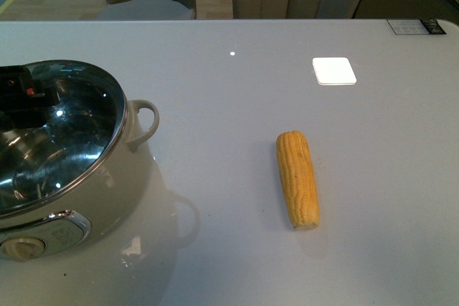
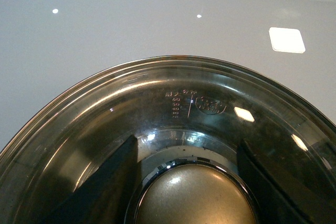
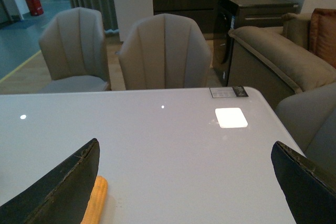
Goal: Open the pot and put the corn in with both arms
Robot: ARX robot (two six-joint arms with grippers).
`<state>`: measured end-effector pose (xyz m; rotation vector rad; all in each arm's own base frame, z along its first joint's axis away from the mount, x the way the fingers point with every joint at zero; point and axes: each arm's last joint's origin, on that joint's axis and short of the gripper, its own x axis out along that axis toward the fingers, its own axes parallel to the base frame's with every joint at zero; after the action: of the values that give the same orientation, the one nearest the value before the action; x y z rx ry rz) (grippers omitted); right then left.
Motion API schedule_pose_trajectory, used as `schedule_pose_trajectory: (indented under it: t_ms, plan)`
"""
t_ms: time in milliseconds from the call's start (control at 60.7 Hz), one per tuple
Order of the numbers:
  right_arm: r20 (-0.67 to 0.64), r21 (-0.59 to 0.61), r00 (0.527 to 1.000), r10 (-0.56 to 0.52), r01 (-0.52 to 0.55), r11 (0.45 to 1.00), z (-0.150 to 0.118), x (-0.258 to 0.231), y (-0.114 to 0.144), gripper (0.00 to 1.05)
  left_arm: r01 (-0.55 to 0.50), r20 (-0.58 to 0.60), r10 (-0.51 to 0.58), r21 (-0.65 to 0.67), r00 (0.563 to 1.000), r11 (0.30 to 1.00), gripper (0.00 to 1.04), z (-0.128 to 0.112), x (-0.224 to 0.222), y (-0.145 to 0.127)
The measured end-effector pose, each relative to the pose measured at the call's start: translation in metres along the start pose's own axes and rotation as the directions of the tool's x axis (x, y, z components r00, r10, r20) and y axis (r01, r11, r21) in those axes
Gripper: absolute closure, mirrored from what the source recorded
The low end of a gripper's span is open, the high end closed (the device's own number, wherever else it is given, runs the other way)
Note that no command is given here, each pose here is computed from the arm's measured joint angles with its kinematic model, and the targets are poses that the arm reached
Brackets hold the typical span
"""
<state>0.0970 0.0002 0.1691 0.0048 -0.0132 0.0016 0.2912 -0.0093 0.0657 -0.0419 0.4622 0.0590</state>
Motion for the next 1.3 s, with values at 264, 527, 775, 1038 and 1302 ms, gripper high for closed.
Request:
schedule_pose_trajectory:
  t_ms: [264,527,775,1038,1302]
  plan:
    - [0.0,0.0,1.0,0.0,0.0,1.0,0.0,0.0,0.0,0.09,-0.012,0.003,0.011,0.01,1.0,1.0,0.62,0.001,0.0,0.0]
    - [0.0,0.0,1.0,0.0,0.0,1.0,0.0,0.0,0.0,0.09,-0.016,-0.001,0.016,0.012,1.0,1.0,0.62,0.006,-0.002,-0.001]
    - [0.0,0.0,1.0,0.0,0.0,1.0,0.0,0.0,0.0,0.09,-0.016,0.007,0.016,0.01,1.0,1.0,0.62,0.022,-0.011,-0.002]
    - [0.0,0.0,1.0,0.0,0.0,1.0,0.0,0.0,0.0,0.09,-0.002,0.054,0.002,-0.001,0.999,1.0,0.62,0.05,-0.02,-0.002]
    - [0.0,0.0,1.0,0.0,0.0,1.0,0.0,0.0,0.0,0.09,-0.03,0.124,0.034,-0.035,0.992,0.999,0.62,0.072,-0.032,0.024]
